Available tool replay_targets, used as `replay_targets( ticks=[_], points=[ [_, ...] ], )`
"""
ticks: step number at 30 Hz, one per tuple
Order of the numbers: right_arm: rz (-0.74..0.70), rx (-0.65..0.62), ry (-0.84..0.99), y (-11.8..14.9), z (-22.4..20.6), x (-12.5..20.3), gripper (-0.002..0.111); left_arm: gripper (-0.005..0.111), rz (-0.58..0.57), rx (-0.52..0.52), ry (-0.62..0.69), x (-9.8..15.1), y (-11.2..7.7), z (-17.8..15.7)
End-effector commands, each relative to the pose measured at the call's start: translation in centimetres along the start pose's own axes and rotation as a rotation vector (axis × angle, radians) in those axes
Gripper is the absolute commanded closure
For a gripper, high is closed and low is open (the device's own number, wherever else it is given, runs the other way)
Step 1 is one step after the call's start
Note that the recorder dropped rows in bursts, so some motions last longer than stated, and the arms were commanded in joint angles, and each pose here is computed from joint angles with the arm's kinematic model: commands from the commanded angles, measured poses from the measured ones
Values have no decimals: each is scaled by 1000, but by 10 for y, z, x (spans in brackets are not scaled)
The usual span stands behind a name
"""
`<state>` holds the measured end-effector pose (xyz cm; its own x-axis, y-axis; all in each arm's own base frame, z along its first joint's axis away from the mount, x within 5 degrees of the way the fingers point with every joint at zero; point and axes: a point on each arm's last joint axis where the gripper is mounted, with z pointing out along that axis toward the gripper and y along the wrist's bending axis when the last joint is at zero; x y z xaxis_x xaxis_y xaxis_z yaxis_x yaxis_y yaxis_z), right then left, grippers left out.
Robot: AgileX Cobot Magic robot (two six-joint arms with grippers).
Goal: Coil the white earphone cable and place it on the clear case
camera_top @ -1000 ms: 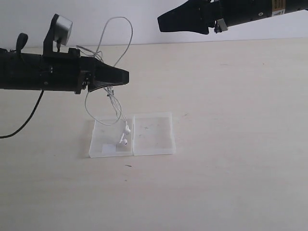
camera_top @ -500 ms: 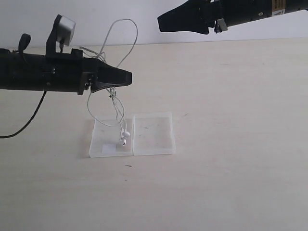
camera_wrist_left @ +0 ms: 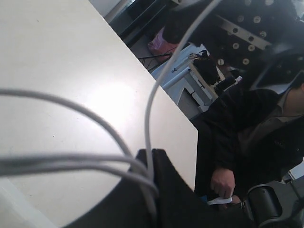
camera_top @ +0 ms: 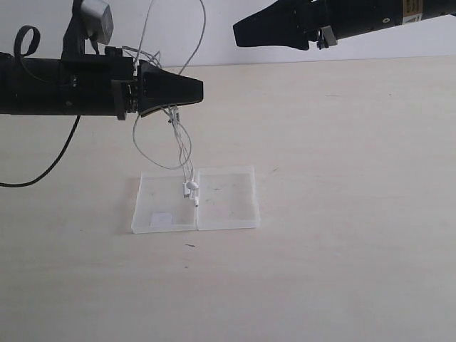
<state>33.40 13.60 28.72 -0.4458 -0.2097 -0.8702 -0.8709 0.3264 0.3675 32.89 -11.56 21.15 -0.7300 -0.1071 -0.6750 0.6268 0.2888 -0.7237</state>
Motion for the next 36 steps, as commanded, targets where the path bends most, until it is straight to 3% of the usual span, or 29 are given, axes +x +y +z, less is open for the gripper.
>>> replay_targets(
  ticks=[1,18,28,36],
  points=[
    [5,-5,-9,3,-2,-1,49,107,5,22,-11,-3,-6,0],
    [34,-5,-9,3,-2,-1,49,107,6,24,-14,-6,-6,1],
    [85,-83,2,10,-2,-1,49,107,-95,39,-34,-24,-11,2],
    [85,-121,8,13,-3,0,49,107,-199,41,-32,-25,-11,2]
  ],
)
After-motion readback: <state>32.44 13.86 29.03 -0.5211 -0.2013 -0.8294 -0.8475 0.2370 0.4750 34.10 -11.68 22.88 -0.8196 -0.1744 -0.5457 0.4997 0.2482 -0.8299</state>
